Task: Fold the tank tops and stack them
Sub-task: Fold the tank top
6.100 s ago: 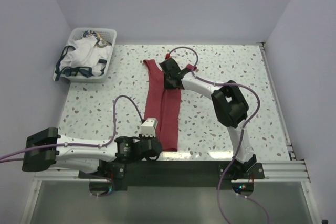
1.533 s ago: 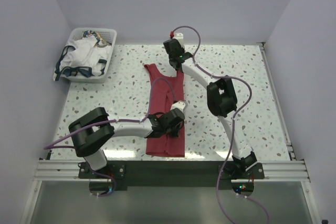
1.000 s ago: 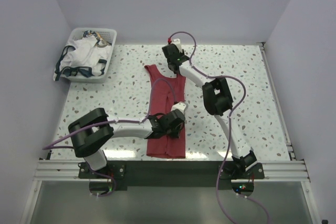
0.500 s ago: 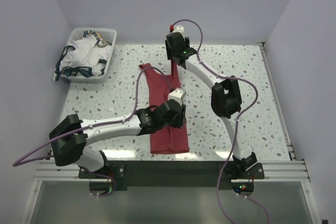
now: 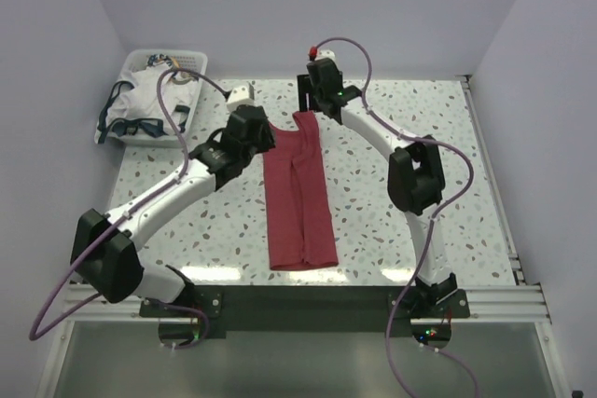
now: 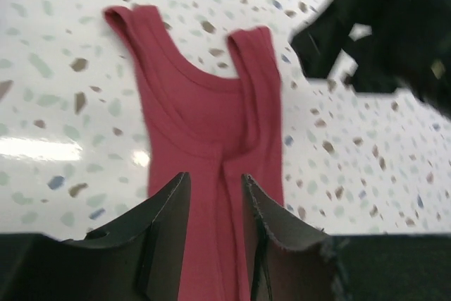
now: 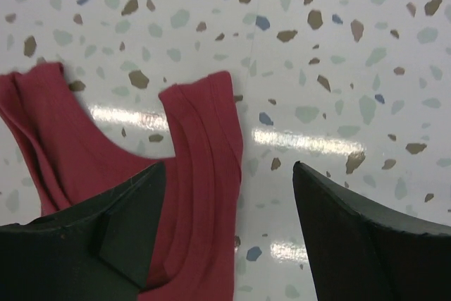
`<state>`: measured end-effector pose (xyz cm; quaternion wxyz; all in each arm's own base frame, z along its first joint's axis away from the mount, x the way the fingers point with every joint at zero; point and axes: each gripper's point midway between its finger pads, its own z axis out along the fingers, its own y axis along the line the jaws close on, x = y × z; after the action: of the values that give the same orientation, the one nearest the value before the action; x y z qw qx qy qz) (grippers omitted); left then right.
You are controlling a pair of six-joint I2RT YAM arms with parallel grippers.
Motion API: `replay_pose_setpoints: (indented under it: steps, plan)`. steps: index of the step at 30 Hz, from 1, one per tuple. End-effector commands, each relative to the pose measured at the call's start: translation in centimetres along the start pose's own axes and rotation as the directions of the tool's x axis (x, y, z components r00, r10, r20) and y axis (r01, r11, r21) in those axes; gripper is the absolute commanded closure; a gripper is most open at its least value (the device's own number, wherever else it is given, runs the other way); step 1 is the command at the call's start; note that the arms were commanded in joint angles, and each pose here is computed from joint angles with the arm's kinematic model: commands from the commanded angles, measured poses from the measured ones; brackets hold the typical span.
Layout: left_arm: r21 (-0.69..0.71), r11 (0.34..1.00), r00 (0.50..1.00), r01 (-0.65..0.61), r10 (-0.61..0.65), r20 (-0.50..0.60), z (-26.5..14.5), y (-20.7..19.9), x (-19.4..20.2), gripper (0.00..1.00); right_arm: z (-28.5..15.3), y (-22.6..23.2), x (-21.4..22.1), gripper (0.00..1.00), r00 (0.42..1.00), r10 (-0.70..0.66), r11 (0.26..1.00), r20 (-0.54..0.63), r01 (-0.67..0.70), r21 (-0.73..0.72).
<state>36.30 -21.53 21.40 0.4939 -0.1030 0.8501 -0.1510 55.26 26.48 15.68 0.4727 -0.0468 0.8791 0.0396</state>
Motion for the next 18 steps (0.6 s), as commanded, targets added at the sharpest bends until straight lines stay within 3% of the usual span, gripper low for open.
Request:
replay_pose_setpoints:
  steps: [1,6,7,8,9,11,12,13,18]
  plan:
    - [-0.101,0.993,0.998,0.06,-0.057,0.035,3.4,3.8,-2.9,0.61,-2.5,0.9,-1.5,0.24,0.998,0.043,0.997,0.039,-0.04,-0.071]
    - [-0.224,0.968,0.993,0.113,-0.116,0.001,10.1,9.9,-3.7,0.63,-4.3,0.7,0.1,0.3,0.996,0.084,0.992,-0.017,-0.085,-0.092]
    - [-0.229,0.965,0.992,0.127,-0.126,0.019,11.0,10.2,-4.8,0.63,-4.4,0.6,2.9,0.35,0.995,0.077,0.992,-0.069,-0.084,-0.092]
    - [-0.251,0.96,0.992,0.12,-0.127,-0.013,12.8,11.3,-3.6,0.64,-6.0,0.6,2.0,0.37,0.993,0.111,0.987,-0.039,-0.115,-0.109]
    - [-0.262,0.956,0.991,0.132,-0.137,-0.003,13.9,12.3,-4.1,0.64,-6.5,0.8,5.2,0.41,0.991,0.09,0.989,-0.095,-0.1,-0.108]
    - [-0.273,0.955,0.991,0.118,-0.129,-0.021,16.9,12.9,-4.1,0.64,-8.8,1.1,5.5,0.44,0.993,0.094,0.987,-0.075,-0.103,-0.124]
    - [-0.262,0.957,0.992,0.126,-0.129,0.005,17.8,12.6,-5.9,0.64,-9.5,1.6,8.3,0.47,0.991,0.066,0.987,-0.12,-0.082,-0.135]
    - [-0.275,0.956,0.992,0.105,-0.118,-0.031,19.6,13.4,-4.5,0.65,-10.2,2.1,8.7,0.48,0.992,0.059,0.986,-0.114,-0.076,-0.15]
    - [-0.247,0.96,0.989,0.134,-0.145,-0.026,23.3,14.1,-4.8,0.65,-13.1,4.4,11.3,0.52,0.993,-0.014,0.984,-0.12,-0.008,-0.177]
